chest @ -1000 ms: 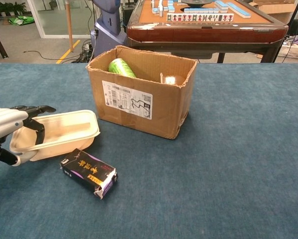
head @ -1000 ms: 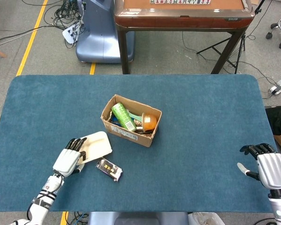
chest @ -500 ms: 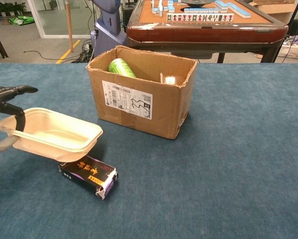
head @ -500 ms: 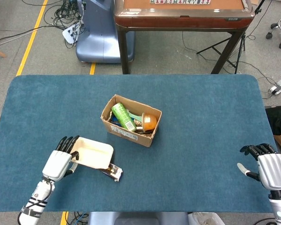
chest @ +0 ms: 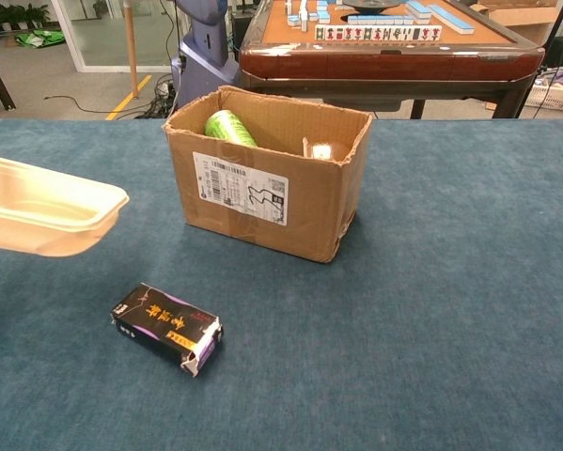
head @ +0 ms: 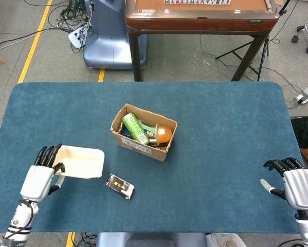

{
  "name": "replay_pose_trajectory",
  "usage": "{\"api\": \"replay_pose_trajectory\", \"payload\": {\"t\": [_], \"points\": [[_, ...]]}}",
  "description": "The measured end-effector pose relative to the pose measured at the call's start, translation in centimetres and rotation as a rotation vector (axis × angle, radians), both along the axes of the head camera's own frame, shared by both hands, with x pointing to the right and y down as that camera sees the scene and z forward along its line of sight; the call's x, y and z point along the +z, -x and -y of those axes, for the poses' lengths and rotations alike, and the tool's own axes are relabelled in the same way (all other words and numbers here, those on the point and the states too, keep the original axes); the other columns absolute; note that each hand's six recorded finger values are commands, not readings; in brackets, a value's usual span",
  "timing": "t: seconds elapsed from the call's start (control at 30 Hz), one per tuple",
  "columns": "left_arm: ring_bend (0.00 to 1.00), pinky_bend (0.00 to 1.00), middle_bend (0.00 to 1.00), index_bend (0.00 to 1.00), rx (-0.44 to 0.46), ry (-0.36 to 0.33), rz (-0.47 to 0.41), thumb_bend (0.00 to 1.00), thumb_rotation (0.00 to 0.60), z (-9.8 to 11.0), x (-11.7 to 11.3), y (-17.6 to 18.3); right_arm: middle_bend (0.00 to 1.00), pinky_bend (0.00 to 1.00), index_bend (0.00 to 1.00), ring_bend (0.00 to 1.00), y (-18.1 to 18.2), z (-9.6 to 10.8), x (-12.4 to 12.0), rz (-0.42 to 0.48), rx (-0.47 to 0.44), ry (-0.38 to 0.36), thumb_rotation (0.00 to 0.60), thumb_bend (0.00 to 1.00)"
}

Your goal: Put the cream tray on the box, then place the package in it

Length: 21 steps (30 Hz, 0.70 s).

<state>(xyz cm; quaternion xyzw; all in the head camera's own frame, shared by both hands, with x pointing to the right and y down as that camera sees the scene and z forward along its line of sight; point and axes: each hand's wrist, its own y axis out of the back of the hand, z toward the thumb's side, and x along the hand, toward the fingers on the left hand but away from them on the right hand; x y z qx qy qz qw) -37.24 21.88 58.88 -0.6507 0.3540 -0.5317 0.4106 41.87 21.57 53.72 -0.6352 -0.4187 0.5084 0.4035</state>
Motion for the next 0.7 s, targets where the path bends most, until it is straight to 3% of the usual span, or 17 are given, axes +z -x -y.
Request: {"api": "replay_pose_trajectory", "payload": {"t": [0.43, 0.7], "points": [[0.00, 0.00, 0.00, 0.65, -0.036, -0.092, 0.018, 0.43, 0.600, 2.7, -4.4, 1.1, 0.52, 0.36, 0.46, 0.45, 0.0, 0.0, -0.1, 0.001, 0.001, 0.000, 0.600, 0.16], [0.00, 0.00, 0.00, 0.65, 0.000, -0.141, 0.015, 0.43, 0.600, 4.9, -7.1, -1.1, 0.52, 0.36, 0.46, 0.45, 0.0, 0.0, 0.1, -0.001, 0.000, 0.005, 0.600, 0.16]]}}
